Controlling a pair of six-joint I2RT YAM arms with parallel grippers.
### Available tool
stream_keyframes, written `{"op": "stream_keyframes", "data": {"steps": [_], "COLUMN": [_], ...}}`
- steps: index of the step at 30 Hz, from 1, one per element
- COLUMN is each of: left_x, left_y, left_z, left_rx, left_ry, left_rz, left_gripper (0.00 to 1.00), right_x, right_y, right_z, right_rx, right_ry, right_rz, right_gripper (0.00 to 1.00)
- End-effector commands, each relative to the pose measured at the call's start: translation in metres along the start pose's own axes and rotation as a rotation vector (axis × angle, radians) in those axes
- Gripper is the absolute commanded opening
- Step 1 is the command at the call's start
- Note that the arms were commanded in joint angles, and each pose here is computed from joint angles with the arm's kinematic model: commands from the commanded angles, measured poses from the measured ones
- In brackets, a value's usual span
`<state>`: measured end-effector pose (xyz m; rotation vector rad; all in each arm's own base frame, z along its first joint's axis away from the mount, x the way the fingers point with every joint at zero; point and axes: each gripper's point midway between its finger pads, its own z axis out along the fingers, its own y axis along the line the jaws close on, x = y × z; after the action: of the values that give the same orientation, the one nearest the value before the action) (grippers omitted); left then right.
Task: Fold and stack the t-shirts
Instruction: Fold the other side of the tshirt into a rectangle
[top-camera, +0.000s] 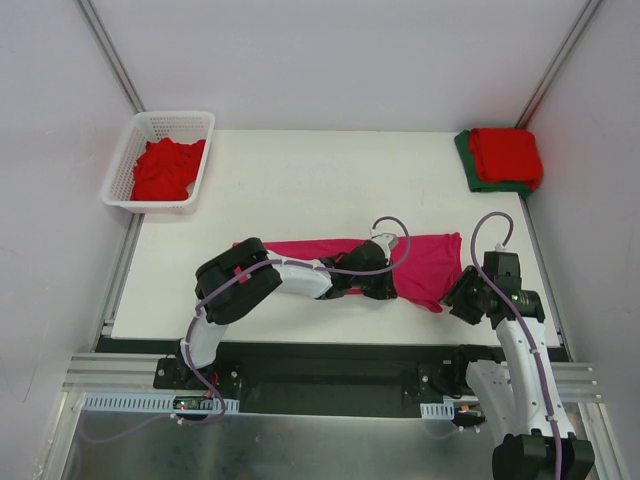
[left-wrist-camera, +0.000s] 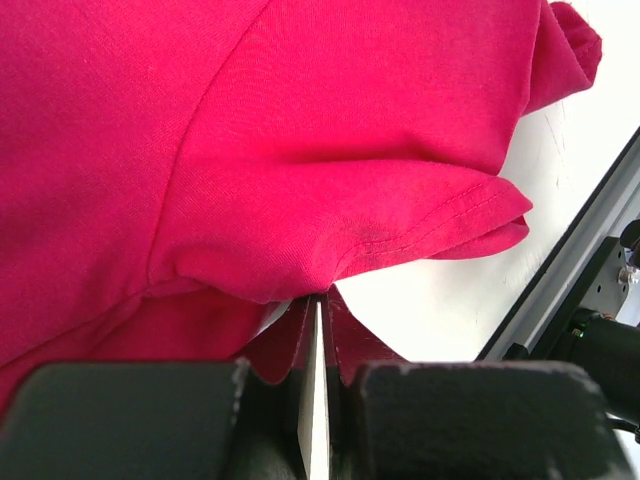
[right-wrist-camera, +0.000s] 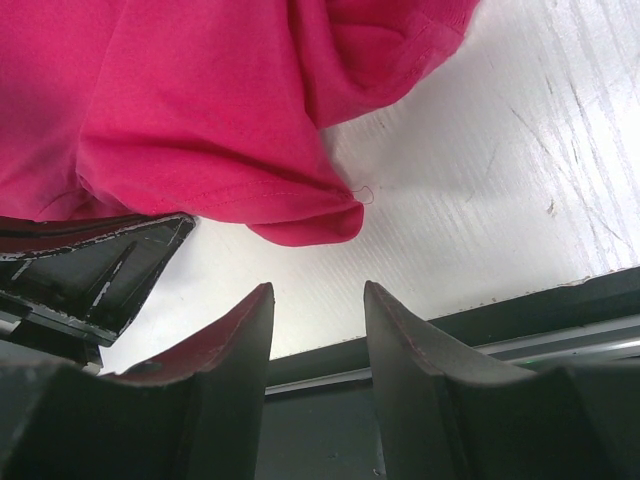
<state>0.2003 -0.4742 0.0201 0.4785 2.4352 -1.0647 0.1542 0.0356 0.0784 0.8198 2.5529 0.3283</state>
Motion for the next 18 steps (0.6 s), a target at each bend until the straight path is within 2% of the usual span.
{"op": "stream_keyframes", "data": {"steps": [1, 11, 18], "left_x": [0.000, -0.029, -0.042], "left_y": [0.004, -0.035, -0.049], "left_z": [-0.007, -0.041, -0.047], "left_rx": [-0.052, 0.032, 0.056], "left_ry": [0.005, -0.053, -0.076], "left_rz": [0.043, 0.063, 0.069], "left_gripper": [0.00, 0.00, 0.00], "right_x": [-0.009, -0.008, -0.008], "right_y": [0.005, 0.006, 0.005], "right_z": [-0.009, -0.006, -0.006], "right_rx": [-0.015, -0.023, -0.018], "right_ry": [-0.028, -0.025, -0.024], "right_rz": [-0.010, -0.010, -0.008], "right_gripper": [0.45, 0.45, 0.45]}}
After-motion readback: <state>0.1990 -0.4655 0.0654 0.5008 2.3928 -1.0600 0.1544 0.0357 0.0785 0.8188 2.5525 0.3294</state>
